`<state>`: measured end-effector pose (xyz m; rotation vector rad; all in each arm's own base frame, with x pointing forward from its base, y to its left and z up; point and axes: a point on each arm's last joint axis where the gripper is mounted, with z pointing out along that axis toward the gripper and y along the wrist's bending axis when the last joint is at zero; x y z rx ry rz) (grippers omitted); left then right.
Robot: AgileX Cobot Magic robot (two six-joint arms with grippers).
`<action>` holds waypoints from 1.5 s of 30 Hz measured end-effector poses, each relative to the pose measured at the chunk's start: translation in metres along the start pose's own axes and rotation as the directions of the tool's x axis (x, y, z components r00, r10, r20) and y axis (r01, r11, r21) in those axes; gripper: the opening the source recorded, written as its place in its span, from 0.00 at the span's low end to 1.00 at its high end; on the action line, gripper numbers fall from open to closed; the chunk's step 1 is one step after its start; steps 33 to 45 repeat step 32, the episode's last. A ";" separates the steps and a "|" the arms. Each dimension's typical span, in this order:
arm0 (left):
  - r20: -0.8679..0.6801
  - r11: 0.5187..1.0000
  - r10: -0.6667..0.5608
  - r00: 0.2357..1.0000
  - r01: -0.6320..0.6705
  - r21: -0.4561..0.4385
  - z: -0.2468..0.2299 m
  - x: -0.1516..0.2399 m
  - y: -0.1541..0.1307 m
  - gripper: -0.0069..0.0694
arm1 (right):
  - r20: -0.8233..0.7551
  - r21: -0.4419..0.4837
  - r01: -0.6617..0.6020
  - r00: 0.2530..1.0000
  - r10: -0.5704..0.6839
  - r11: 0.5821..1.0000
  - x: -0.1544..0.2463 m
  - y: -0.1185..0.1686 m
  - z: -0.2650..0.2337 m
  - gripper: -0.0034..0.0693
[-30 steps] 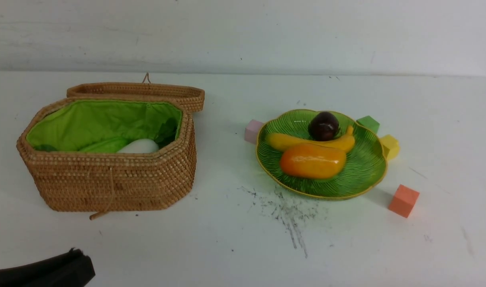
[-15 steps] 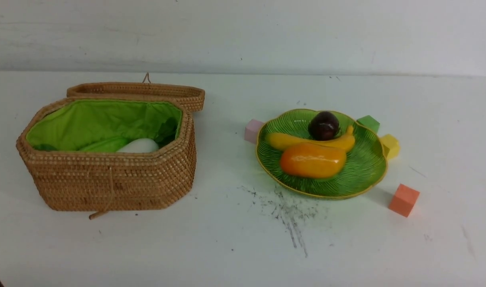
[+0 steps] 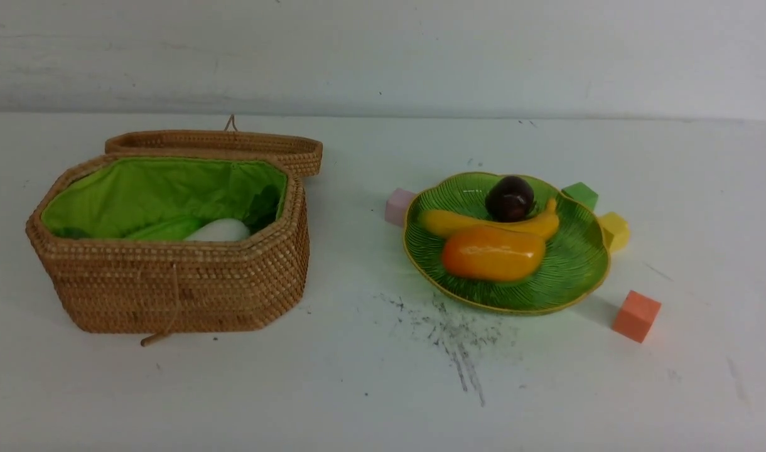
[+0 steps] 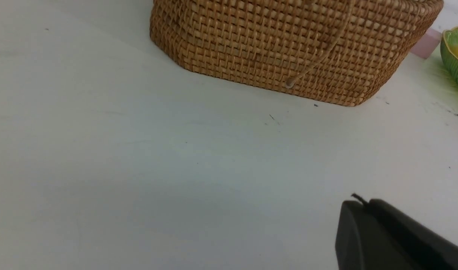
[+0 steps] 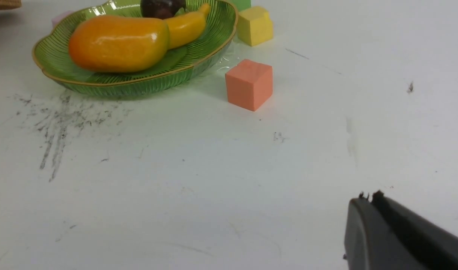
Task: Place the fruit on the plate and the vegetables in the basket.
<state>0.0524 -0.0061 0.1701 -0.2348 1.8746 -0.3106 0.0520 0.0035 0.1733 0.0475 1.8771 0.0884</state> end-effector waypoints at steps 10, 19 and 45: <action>-0.001 1.000 -0.002 1.000 0.002 0.000 0.000 0.000 0.000 0.07 | 0.000 0.000 0.000 1.000 0.000 1.000 0.000 0.000 0.000 0.09; -0.001 1.000 -0.002 1.000 0.002 0.000 0.000 0.000 0.000 0.07 | 0.000 0.000 0.000 1.000 0.000 1.000 0.000 0.000 0.000 0.10; -0.001 1.000 -0.002 1.000 0.002 0.000 0.000 0.000 0.000 0.07 | 0.000 0.000 0.000 1.000 0.000 1.000 0.000 0.000 0.000 0.10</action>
